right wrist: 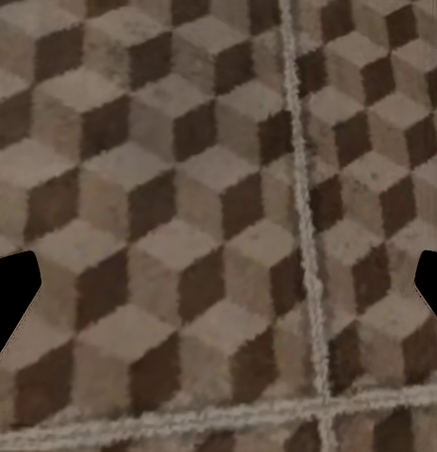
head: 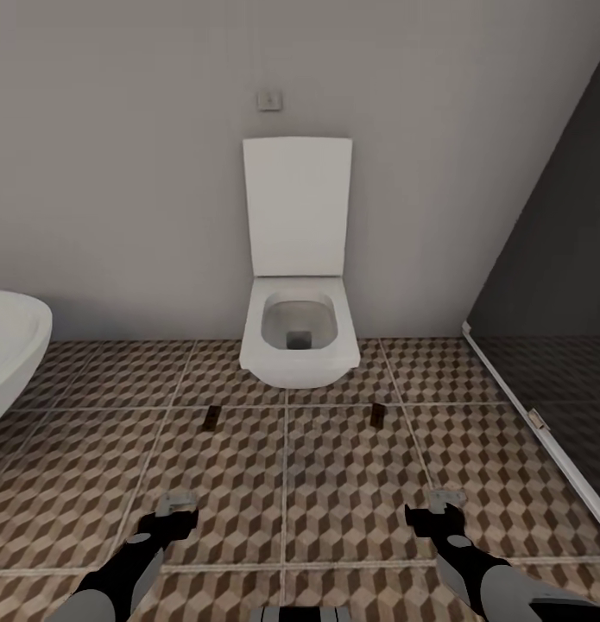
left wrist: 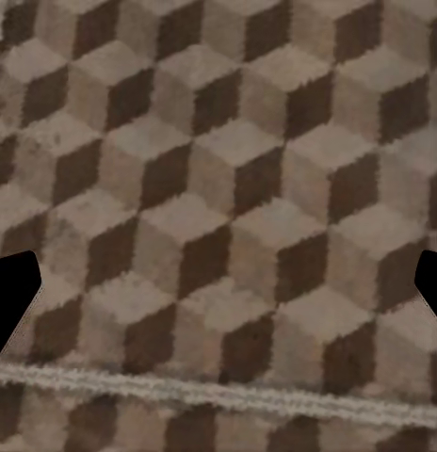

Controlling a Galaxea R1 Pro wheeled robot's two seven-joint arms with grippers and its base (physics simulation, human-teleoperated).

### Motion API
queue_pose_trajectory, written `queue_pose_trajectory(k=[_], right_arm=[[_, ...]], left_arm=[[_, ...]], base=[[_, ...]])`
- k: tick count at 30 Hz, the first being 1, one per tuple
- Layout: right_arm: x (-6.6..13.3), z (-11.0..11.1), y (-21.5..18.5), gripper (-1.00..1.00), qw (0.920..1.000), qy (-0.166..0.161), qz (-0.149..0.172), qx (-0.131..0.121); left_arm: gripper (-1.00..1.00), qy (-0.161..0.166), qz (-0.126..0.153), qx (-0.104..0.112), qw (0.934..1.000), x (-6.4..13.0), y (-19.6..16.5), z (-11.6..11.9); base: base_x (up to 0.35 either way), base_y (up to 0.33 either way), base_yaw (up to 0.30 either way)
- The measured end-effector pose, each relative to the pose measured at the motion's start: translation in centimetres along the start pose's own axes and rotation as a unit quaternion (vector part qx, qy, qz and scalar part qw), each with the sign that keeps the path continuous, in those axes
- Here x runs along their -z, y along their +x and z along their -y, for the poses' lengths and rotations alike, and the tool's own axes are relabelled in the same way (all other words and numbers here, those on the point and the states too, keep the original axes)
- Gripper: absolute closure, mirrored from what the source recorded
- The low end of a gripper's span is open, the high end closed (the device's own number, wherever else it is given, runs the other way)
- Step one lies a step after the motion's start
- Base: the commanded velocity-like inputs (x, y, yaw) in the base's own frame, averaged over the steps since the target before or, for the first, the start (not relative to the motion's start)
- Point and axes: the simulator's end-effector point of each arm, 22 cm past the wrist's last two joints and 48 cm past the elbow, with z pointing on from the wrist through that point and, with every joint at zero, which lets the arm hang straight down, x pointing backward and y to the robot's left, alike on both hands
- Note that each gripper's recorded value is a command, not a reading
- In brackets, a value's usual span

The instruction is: Take the four mousetraps from the cabinet in the bathroom and place them on the bathroom floor. Make sure all four end up on the same floor surface, and ensure that at least two of them are either under or directly next to the same bathroom sink.

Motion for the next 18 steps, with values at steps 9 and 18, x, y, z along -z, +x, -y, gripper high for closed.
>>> queue_pose_trajectory(k=[9, 18], right_arm=[[0.8, 0.3, -1.9, -1.0, 0.9999, -0.001, 0.017, -0.002], [1.8, 0.5, -2.3, -1.0, 0.9998, -0.002, 0.019, -0.001]], left_arm=[[-1.0, 0.0, 0.016, 0.004, 0.9999, 0.9, -1.8, -0.2], [-1.0, -0.006, 0.009, 0.007, 0.9999, 1.8, -1.2, -1.4]], base=[[0.0, 0.0, 0.0], [0.0, 0.0, 0.0]])
